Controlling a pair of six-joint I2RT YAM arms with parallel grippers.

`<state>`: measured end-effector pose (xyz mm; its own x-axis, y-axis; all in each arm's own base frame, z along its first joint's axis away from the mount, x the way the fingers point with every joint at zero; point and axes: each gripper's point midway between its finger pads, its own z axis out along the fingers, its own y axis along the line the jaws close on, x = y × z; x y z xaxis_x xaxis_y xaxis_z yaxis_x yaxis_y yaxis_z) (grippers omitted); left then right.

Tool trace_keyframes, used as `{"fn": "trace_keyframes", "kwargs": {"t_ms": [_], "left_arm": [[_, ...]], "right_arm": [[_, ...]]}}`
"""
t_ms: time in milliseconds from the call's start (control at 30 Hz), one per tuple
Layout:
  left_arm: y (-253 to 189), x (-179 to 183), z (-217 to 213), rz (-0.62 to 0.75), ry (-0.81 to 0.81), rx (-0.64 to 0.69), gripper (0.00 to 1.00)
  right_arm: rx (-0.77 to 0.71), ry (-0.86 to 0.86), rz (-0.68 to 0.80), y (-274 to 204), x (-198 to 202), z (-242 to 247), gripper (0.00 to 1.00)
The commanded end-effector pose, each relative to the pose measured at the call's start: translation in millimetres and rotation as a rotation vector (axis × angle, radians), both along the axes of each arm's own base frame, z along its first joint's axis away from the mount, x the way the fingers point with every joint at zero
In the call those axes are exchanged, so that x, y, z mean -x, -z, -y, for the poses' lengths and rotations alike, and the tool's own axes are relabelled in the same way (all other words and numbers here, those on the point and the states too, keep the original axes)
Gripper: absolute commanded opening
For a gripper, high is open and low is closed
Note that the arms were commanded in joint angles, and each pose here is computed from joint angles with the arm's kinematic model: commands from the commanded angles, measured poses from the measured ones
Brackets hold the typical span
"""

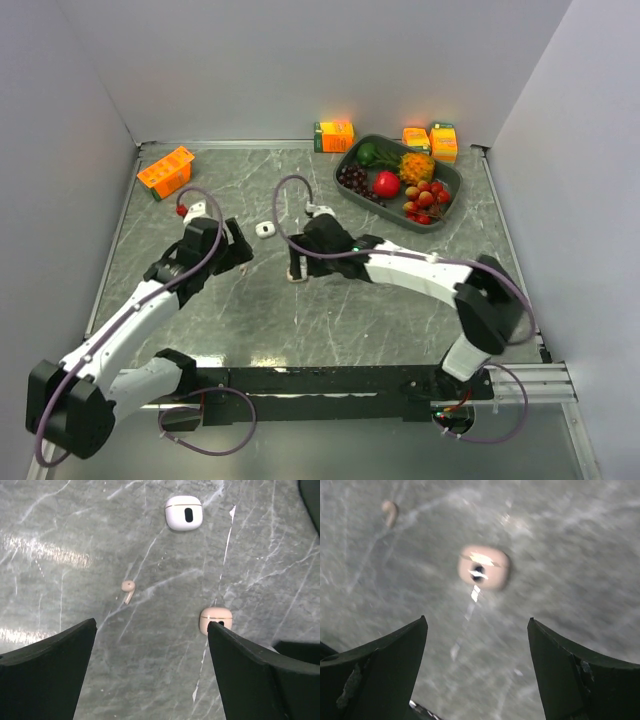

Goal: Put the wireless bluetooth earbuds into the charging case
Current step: Adjust the charging case at the center of the board.

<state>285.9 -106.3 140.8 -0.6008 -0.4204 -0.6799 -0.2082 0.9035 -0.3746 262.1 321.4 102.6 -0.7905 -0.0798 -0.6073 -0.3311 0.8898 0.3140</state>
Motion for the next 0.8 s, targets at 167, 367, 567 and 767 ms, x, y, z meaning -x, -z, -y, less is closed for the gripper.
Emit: {"fn": "trace_keyframes", "kwargs": {"t_ms": [167,367,567,767], "left_arm": [[-50,27,-20,0.205,-0.111,0.119,0.96],[-49,34,-26,0.214,-0.127,0.107,0.96],[-47,40,-29,0.222,-0.138,0.120,0.96],[-45,43,-32,0.228,-0.151,0.125,0.97]], "right_arm": [[0.184,0.127,-0.101,46,-25,-22,0.92],[0.268,0.143,-0.142,71,-27,-18,0.91],[0.296,0.145,-0.156,77,-37,-26,0.88],[0.311,0.137,-0.171,83,-36,-26,0.81]]}}
